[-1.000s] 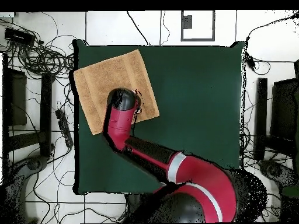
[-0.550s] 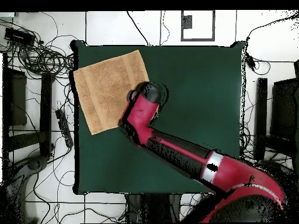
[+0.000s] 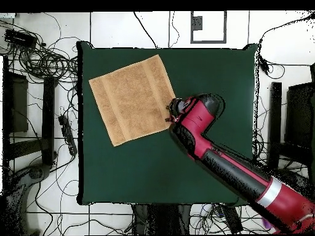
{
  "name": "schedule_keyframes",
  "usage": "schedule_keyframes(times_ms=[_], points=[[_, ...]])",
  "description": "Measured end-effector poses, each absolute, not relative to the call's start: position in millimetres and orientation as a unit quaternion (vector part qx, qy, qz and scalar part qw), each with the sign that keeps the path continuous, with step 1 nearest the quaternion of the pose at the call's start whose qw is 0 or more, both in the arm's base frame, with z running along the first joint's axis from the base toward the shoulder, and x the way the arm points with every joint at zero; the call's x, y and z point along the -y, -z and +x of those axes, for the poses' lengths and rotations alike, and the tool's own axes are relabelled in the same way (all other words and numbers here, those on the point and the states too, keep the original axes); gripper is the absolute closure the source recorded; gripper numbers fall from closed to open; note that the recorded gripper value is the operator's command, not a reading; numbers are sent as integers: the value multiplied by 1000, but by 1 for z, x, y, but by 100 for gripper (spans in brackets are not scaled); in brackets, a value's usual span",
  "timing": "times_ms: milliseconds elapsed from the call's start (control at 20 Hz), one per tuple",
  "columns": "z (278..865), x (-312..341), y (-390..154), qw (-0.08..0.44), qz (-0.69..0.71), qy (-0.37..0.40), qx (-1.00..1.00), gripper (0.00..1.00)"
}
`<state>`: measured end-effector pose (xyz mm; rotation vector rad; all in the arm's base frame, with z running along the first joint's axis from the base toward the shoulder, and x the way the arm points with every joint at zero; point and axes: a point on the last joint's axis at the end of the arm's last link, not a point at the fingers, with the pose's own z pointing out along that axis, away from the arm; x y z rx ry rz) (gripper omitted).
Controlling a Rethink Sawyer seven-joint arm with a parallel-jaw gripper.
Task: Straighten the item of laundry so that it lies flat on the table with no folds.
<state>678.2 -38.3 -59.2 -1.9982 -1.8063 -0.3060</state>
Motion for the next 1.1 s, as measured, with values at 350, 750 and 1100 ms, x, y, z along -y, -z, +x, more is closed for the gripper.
schedule_keyframes(times_ms=[350,750,1100], points=[[674,50,64,208,-644,153,720,0],[675,46,62,203,-622,156,740,0],[677,39,60,189,-612,142,755,0]])
